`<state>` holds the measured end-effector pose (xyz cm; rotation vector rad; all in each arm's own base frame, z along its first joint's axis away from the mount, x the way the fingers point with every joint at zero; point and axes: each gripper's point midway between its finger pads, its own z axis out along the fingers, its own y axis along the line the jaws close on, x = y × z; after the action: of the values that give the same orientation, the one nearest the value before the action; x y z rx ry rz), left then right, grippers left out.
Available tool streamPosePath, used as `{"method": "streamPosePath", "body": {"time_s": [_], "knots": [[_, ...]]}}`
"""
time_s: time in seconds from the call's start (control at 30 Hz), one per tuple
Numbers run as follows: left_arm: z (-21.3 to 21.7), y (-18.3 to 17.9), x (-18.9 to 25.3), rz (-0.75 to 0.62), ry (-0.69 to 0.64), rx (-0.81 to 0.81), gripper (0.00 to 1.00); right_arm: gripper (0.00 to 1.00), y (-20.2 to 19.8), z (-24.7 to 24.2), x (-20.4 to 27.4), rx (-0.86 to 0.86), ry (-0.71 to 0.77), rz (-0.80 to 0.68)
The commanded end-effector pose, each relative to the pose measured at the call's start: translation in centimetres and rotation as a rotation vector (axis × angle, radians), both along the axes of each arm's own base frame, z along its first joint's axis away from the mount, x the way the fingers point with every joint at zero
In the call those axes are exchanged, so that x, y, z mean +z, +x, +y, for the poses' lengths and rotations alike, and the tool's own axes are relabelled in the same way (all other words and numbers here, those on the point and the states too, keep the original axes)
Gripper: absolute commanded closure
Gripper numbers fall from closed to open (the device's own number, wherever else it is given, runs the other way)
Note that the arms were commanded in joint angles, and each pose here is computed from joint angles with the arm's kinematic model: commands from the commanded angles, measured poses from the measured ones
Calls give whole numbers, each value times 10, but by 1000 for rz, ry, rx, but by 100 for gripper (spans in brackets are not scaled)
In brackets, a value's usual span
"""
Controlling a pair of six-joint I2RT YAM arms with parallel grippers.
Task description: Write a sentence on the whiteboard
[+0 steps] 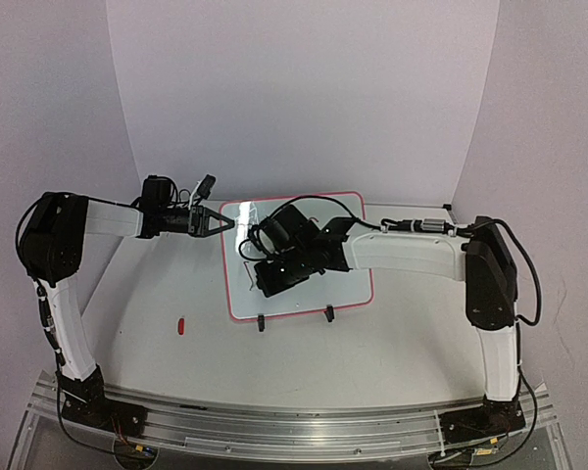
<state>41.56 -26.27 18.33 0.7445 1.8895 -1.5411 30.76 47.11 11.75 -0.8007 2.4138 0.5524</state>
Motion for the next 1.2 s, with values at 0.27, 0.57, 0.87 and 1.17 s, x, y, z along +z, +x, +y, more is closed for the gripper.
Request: {"method": "streamPosePath", "body": {"time_s": [0.27, 0.57, 0.87, 1.17], "knots": [[-1, 14, -24, -66, 72, 73, 100, 100, 9, 12, -4, -19, 1, -9], [-1, 14, -24, -67, 73, 75, 100, 100, -2, 15, 20, 29, 59, 9], [-1, 13, -24, -68, 73, 74, 100, 100, -10, 18, 49, 56, 148, 5], [-1, 14, -24, -67, 73, 74, 100, 100, 4, 22, 50, 24, 152, -55]]}}
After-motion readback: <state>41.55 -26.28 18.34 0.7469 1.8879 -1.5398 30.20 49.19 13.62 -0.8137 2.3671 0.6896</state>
